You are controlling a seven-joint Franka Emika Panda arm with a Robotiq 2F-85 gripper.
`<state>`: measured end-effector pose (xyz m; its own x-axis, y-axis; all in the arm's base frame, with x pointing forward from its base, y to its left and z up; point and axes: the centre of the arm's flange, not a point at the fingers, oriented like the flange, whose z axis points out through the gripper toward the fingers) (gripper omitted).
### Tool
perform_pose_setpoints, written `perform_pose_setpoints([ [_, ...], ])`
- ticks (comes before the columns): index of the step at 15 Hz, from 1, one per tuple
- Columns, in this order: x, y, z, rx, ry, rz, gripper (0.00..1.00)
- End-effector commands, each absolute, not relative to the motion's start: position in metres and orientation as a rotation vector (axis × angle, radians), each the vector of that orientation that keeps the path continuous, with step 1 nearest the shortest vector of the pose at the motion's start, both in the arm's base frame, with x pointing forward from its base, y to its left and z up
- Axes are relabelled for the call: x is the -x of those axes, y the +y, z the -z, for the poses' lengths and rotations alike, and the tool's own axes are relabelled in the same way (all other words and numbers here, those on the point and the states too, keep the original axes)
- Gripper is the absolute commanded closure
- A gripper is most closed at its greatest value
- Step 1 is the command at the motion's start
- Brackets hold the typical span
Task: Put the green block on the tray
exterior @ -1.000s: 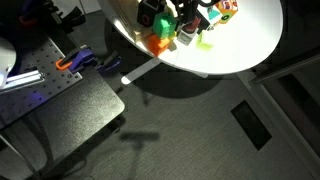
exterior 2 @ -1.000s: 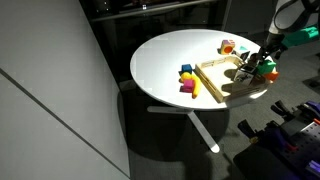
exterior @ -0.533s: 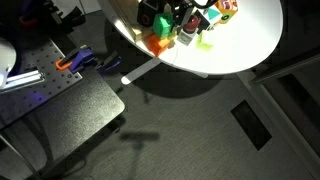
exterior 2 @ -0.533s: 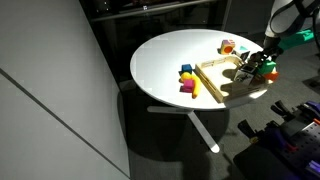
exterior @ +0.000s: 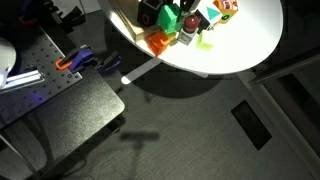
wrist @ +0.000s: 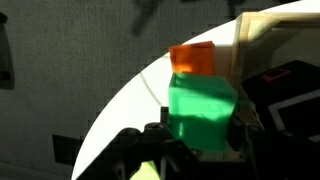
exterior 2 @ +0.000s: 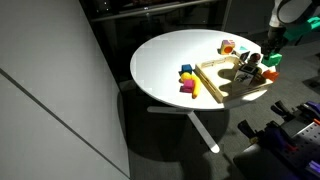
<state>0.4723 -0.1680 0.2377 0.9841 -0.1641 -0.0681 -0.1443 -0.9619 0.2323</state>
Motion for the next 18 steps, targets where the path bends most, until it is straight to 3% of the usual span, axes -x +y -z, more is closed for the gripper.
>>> perform_pose_setpoints([
  [1,-0.47,-0.156,-0.281,-2.873,-0.228,0.075,0.72],
  [13,-0.516,-0.104,-0.342,-2.88,-0.183,-0.179,0.72],
  [14,-0.518,-0.1,-0.344,-2.877,-0.177,-0.183,0.22],
  [15,-0.519,-0.097,-0.346,-2.877,-0.17,-0.187,0.2],
  [18,-0.517,-0.092,-0.349,-2.873,-0.152,-0.195,0.01],
])
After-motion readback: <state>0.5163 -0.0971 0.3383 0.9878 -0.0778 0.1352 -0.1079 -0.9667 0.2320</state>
